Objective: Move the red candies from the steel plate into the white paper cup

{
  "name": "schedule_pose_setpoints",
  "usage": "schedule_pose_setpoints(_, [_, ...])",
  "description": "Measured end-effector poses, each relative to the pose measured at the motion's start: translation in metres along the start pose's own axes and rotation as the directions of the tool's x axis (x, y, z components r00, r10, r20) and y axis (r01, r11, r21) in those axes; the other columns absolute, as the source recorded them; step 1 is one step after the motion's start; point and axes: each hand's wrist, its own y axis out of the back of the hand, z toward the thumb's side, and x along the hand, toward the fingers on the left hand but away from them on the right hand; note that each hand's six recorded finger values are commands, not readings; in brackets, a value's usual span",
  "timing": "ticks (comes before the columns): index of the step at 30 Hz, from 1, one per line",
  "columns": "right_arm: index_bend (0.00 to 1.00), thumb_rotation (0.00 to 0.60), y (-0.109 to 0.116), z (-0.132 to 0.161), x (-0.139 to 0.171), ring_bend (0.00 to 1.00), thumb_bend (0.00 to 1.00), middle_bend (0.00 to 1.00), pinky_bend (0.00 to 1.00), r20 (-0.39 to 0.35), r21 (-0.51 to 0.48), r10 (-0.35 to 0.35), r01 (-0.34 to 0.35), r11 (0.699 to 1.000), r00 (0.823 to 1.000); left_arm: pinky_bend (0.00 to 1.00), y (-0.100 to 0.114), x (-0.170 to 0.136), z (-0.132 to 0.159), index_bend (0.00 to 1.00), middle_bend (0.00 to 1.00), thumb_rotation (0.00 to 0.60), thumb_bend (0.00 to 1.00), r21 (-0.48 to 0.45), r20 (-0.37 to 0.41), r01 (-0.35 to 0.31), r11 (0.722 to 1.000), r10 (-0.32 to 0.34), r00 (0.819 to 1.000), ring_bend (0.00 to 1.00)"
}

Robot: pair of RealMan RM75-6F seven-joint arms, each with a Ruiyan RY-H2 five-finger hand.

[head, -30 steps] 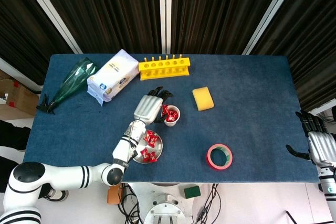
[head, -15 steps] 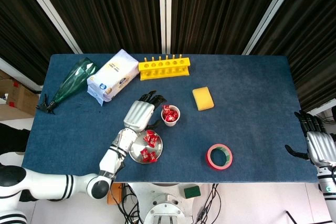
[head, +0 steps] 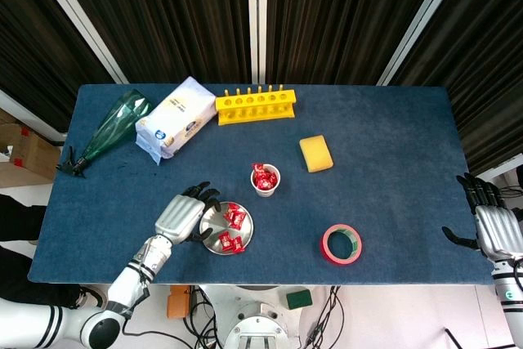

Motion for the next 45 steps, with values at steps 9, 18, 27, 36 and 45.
schedule_pose_setpoints(9, [0.00,0.600,0.000,0.000,0.000,0.00,0.20,0.00,0.00,-0.001,0.000,0.000,0.000,1.000,1.000,0.17,-0.022,-0.018,0.009,0.34,0.15,0.599,0.27,0.003,0.092,0.122,0.993,-0.122,0.988,0.06])
schedule_pose_setpoints(18, [0.00,0.600,0.002,0.000,0.001,0.00,0.20,0.00,0.00,-0.001,-0.004,-0.005,0.005,1.000,1.000,0.17,-0.045,-0.002,0.027,0.35,0.15,0.600,0.28,0.014,0.178,0.099,0.995,-0.099,0.979,0.06])
schedule_pose_setpoints(27, [0.00,0.600,0.001,-0.002,-0.001,0.00,0.20,0.00,0.00,0.002,-0.004,0.000,0.000,1.000,1.000,0.17,-0.054,0.010,0.033,0.39,0.15,0.600,0.30,0.014,0.198,0.093,0.996,-0.094,0.976,0.06])
schedule_pose_setpoints(36, [0.00,0.600,0.001,-0.001,-0.002,0.00,0.20,0.00,0.00,-0.001,-0.003,-0.006,0.006,1.000,1.000,0.17,-0.060,0.014,0.029,0.43,0.16,0.600,0.30,0.039,0.180,0.094,0.995,-0.099,0.979,0.06])
schedule_pose_setpoints(45, [0.00,0.600,0.001,-0.001,-0.001,0.00,0.20,0.00,0.00,0.000,-0.001,-0.007,0.007,1.000,1.000,0.17,-0.063,0.016,0.027,0.45,0.16,0.600,0.31,0.055,0.164,0.098,0.994,-0.106,0.981,0.06])
